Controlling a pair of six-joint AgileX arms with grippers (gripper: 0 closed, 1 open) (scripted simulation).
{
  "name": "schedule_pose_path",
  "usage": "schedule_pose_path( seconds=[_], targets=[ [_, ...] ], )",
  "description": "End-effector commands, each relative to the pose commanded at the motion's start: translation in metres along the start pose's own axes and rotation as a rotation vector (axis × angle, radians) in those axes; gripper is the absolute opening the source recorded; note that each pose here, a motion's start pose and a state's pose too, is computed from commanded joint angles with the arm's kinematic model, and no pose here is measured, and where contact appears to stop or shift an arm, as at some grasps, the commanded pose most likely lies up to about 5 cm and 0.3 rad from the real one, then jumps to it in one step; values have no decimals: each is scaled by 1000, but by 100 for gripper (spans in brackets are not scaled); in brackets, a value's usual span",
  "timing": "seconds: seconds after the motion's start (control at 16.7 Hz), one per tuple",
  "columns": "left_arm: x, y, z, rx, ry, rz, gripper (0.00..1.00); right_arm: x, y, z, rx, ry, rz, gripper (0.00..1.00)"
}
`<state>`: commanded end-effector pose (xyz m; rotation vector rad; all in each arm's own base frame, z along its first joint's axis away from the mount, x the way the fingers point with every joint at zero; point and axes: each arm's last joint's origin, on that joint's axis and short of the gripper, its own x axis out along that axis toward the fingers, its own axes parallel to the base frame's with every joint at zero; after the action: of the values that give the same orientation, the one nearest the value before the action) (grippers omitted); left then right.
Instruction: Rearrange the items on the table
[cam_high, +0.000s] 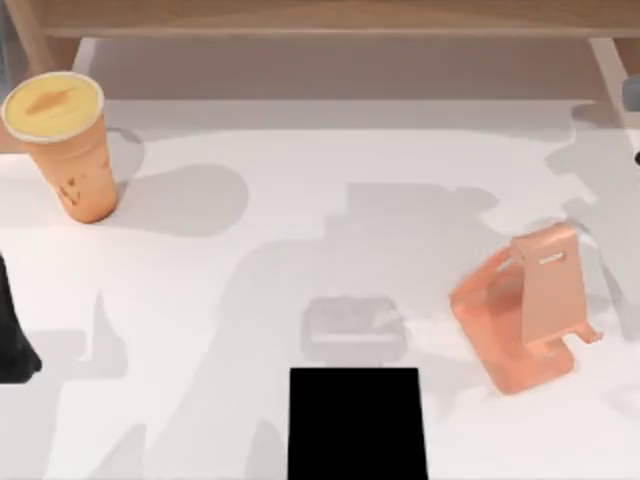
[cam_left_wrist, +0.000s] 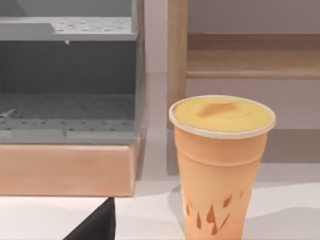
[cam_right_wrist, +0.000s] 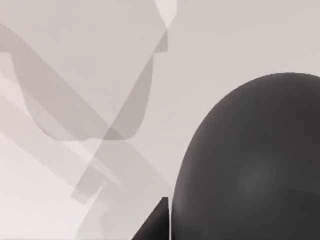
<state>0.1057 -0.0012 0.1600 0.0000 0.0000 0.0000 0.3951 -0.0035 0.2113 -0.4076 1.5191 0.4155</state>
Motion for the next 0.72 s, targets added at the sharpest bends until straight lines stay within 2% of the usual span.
schedule_pose_path(
  seconds=[0.3, 0.42, 0.6, 0.72],
  targets=[
    [0, 0, 0, 0, 0, 0, 100, -1, 1, 0, 0, 0, 1, 0],
    [0, 0, 0, 0, 0, 0, 100, -7, 3, 2, -38, -30, -6, 0],
    [0, 0, 0, 0, 0, 0, 100, -25, 16, 10, -201, -129, -32, 0],
    [0, 0, 0, 0, 0, 0, 100, -38, 31, 19, -382, -207, -61, 0]
  ],
)
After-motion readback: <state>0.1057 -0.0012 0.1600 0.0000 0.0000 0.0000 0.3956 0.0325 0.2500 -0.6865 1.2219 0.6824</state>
